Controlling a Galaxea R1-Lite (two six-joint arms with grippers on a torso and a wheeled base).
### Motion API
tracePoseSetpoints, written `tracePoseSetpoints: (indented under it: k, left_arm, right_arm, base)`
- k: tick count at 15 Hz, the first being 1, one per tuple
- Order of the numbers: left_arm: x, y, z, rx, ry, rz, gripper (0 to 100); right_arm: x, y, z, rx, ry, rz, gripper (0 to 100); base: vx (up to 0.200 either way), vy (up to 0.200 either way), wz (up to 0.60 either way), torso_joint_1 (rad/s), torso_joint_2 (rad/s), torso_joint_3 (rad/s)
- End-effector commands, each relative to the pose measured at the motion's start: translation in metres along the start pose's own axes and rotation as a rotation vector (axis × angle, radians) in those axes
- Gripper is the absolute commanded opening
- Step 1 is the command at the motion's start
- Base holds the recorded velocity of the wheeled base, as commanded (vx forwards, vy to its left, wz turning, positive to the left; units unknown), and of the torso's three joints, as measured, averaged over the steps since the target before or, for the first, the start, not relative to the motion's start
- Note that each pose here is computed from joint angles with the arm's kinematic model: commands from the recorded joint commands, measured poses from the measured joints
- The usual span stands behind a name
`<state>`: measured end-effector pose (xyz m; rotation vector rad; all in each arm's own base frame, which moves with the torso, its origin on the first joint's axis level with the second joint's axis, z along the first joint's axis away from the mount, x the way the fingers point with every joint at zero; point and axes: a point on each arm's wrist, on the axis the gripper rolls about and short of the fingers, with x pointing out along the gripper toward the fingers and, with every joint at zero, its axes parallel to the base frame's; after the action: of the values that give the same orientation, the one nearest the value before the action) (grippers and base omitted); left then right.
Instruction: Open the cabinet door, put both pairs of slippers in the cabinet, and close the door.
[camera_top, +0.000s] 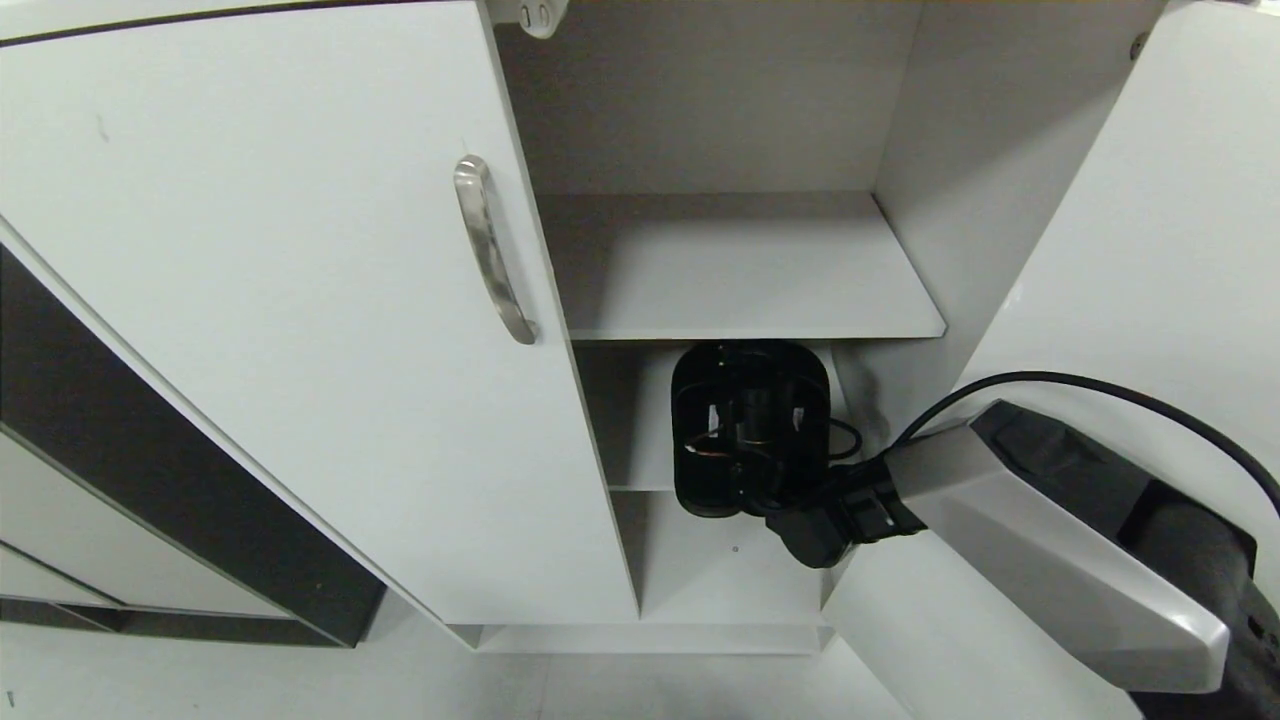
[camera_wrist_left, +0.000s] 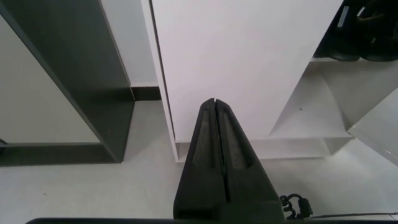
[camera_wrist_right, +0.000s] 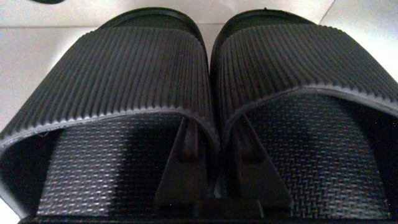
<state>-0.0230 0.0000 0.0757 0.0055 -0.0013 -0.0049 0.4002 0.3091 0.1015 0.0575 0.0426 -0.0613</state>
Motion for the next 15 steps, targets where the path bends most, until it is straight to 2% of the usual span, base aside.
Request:
tracePoseSetpoints:
  k: [1, 9, 10, 15]
  left_arm:
    - [0.000, 0.000, 0.000, -0.004, 0.001, 0.003, 0]
    - [0.000, 0.000, 0.000, -0.009, 0.001, 0.003, 0]
    - [0.000, 0.000, 0.000, -0.009, 0.001, 0.003, 0]
    - [0.000, 0.000, 0.000, -0.009, 0.001, 0.003, 0]
  right_arm:
    - [0.009, -0.001, -0.007, 0.002, -0.001, -0.013, 0]
    - [0.013, 0.001, -0.016, 0.005, 0.003, -0.013, 0]
    - [0.013, 0.001, -0.016, 0.003, 0.004, -0.013, 100]
    - [0.011, 0.000, -0.018, -0.006, 0.013, -0.017, 100]
  base:
    - [0.000, 0.000, 0.00, 0.000, 0.00, 0.000]
    - [0.000, 0.000, 0.00, 0.000, 0.00, 0.000]
    - [0.000, 0.000, 0.00, 0.000, 0.00, 0.000]
    - [0.000, 0.000, 0.00, 0.000, 0.00, 0.000]
